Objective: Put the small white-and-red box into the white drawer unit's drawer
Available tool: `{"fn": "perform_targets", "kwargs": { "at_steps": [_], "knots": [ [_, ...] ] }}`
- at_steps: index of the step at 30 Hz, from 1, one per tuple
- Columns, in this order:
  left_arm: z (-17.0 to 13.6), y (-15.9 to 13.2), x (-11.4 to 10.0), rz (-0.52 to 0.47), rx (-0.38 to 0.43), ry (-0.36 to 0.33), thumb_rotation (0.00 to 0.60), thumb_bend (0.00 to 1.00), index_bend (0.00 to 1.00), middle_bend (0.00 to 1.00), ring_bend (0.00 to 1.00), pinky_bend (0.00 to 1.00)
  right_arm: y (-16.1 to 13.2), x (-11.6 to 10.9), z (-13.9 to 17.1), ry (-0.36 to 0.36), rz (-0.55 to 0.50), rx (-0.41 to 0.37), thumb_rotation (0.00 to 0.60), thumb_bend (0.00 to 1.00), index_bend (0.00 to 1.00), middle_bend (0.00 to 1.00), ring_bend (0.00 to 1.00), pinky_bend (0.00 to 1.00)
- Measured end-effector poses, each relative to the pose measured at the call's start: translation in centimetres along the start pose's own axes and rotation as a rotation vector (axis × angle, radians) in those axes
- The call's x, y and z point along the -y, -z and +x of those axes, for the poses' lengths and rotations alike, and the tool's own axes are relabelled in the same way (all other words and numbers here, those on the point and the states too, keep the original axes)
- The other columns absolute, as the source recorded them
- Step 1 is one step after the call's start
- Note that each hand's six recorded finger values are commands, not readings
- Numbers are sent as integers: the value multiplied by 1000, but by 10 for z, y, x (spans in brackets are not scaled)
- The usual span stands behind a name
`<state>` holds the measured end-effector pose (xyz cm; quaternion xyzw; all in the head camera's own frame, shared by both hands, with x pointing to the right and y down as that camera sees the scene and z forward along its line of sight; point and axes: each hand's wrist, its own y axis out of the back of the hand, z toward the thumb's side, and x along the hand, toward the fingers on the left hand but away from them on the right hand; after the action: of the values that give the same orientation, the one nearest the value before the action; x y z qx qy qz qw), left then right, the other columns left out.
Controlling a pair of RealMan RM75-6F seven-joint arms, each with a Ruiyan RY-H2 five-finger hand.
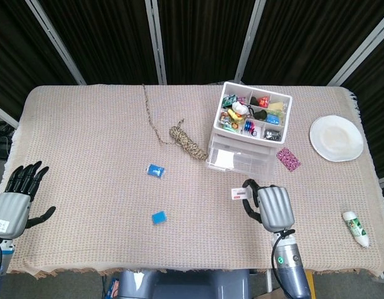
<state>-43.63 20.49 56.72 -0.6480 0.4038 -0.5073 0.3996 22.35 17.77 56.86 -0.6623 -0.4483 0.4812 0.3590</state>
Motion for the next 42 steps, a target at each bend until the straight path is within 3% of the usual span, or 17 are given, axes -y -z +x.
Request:
{"fn": "perform_targets", "kwargs": {
  "at_steps": [7, 15, 19, 23, 30, 33, 42],
  "knots": [
    [0, 0, 0, -4, 2, 3, 600, 240, 33, 0, 0, 0, 1, -22, -38, 62, 25, 51, 600, 322, 595, 775, 801, 714],
    [0, 0, 0, -9, 0, 4, 600, 240, 33, 0, 0, 0, 9, -15, -76, 77, 83, 127, 600, 309, 578, 775, 801, 714],
    [1, 0, 0, -12, 0, 7, 600, 240, 33, 0, 0, 0, 19, -9, -88, 76, 110, 178, 600, 258, 501, 774, 801, 714],
    [1, 0, 0, -14, 0, 8, 600, 243, 34, 0, 0, 0, 27, -4, -92, 63, 112, 214, 600, 209, 345, 765, 796, 714],
    [0, 0, 1, -16, -2, 9, 600, 242, 34, 0, 0, 0, 24, -1, -84, 50, 101, 188, 600, 172, 244, 733, 766, 711],
    [0, 0, 1, -15, -2, 9, 600, 240, 34, 0, 0, 0, 20, -2, -79, 56, 98, 160, 600, 168, 233, 678, 720, 667],
    [0, 0, 1, -16, -3, 8, 600, 240, 34, 0, 0, 0, 5, -11, -59, 104, 62, 29, 600, 168, 268, 390, 395, 483]
  ]
}}
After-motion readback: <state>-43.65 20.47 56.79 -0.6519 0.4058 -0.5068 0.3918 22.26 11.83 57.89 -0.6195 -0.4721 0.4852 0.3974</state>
